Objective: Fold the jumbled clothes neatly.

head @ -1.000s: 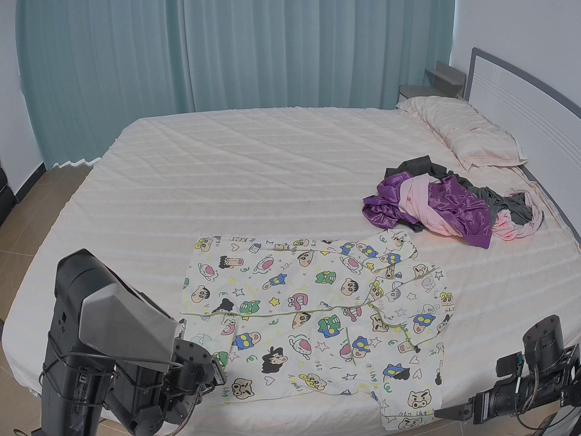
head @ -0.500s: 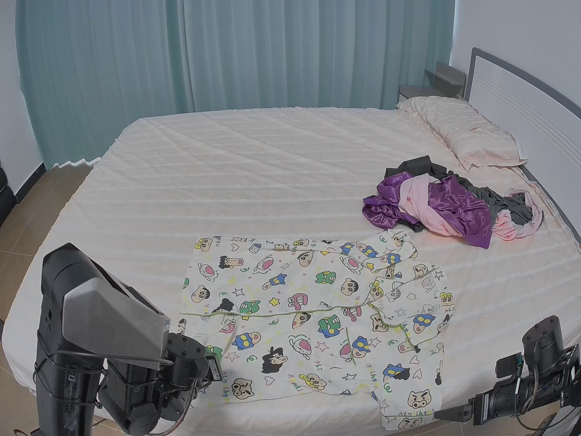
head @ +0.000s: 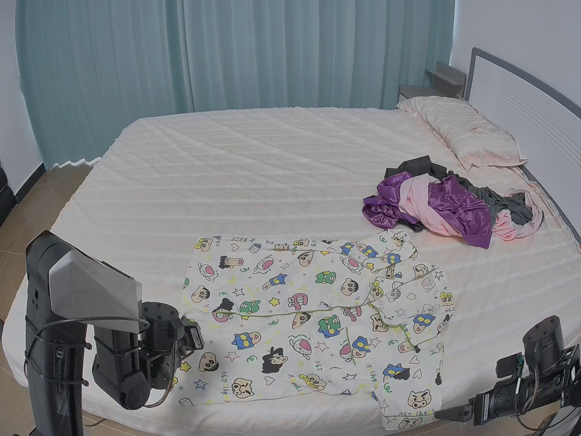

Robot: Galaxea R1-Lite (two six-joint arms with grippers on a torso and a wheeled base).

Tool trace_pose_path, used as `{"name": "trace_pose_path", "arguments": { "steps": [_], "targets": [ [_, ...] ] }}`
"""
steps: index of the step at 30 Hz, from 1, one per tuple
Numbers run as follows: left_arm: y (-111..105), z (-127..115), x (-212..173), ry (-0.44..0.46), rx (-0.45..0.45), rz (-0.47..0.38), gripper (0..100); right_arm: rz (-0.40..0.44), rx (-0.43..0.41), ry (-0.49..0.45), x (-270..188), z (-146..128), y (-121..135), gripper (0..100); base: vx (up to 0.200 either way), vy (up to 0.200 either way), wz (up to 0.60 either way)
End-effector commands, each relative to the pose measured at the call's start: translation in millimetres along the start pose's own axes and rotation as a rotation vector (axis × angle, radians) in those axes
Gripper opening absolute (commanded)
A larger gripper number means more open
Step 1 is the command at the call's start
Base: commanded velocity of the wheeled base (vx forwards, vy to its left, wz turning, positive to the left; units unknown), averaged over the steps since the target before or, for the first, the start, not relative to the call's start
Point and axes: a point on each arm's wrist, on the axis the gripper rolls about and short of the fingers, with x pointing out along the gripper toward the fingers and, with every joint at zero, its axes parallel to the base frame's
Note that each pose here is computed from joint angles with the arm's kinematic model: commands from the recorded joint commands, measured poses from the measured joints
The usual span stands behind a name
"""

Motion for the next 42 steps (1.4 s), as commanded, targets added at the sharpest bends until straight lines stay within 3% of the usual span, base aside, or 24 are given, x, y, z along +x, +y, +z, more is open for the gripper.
{"name": "trace_pose_path", "arguments": {
  "steps": [1,21,22,29,37,42],
  "targets": [
    [2,-4,10,-0.003,-0.010,0.010,0,-0.007,0.003,0.017,0,-5,-2,100,0.000,0.000,0.00],
    [11,-9,25,0.003,-0.020,0.053,0,-0.008,0.003,0.018,0,-5,-2,100,0.000,0.000,0.00],
    [12,-10,26,0.009,-0.016,0.057,100,-0.008,0.003,0.018,0,-5,-2,100,0.000,0.000,0.00],
    [16,-9,27,0.006,-0.025,0.071,100,-0.012,0.006,0.031,-1,-6,-3,100,0.000,0.000,0.00],
    [22,25,-3,-0.072,-0.107,0.054,100,-0.004,0.004,0.013,-3,-7,-2,100,0.000,0.000,0.00],
    [25,30,-16,-0.077,-0.137,0.049,100,-0.002,0.004,0.014,-3,-7,-2,100,0.000,0.000,0.00]
  ]
}}
